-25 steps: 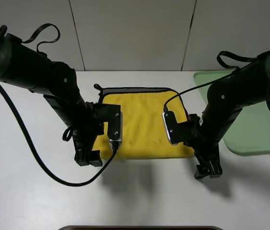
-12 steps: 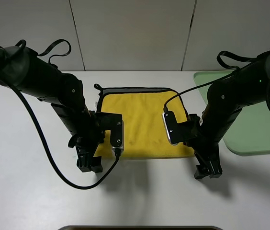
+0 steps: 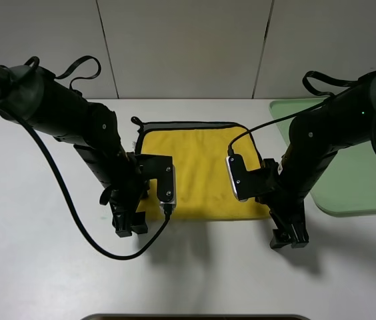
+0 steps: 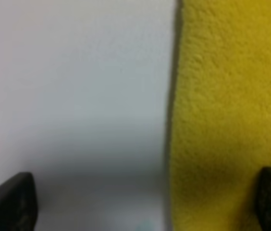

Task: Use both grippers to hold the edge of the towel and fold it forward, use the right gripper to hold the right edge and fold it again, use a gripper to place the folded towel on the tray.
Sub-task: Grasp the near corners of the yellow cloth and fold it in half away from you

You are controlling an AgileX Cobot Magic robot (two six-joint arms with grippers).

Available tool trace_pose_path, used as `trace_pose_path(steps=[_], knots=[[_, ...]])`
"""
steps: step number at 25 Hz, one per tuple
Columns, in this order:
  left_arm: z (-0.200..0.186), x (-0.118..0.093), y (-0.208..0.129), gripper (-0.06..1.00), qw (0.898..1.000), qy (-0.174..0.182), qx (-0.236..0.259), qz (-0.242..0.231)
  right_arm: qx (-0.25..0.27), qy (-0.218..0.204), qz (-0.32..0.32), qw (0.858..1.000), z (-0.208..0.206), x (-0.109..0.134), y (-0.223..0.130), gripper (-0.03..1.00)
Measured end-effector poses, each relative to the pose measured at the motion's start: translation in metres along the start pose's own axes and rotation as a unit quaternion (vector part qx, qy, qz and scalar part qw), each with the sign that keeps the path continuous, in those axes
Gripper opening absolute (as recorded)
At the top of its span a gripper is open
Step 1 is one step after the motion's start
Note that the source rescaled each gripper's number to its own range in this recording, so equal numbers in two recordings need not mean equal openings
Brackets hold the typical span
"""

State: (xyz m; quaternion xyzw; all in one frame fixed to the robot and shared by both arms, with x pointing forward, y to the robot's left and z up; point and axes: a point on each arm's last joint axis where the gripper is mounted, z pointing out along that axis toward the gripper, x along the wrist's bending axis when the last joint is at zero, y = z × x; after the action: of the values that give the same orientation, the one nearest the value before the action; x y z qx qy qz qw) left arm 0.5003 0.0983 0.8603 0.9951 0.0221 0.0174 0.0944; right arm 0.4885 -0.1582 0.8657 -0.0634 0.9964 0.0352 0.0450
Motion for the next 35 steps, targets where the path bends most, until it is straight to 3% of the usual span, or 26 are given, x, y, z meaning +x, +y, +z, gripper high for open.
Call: trace_pose_path(steps=[7, 15, 25, 35], knots=[[0.0011, 0.0003, 0.0014, 0.42, 1.0, 0.003, -0.003, -0.002, -0.008, -0.007, 0.012, 1.0, 0.0001, -0.0011, 0.0014, 0.74], [0.0016, 0.0006, 0.0015, 0.25, 1.0, 0.004, -0.004, -0.002, -0.014, -0.025, 0.013, 1.0, 0.0, -0.0044, 0.0025, 0.36], [0.0014, 0.0017, 0.002, 0.01, 1.0, 0.006, -0.003, 0.002, -0.018, -0.038, 0.012, 0.999, 0.0008, -0.0069, 0.0031, 0.0], [0.0014, 0.0016, 0.002, 0.0, 1.0, 0.006, -0.003, 0.002, -0.018, -0.039, 0.011, 0.999, 0.0008, -0.0071, 0.0032, 0.0]])
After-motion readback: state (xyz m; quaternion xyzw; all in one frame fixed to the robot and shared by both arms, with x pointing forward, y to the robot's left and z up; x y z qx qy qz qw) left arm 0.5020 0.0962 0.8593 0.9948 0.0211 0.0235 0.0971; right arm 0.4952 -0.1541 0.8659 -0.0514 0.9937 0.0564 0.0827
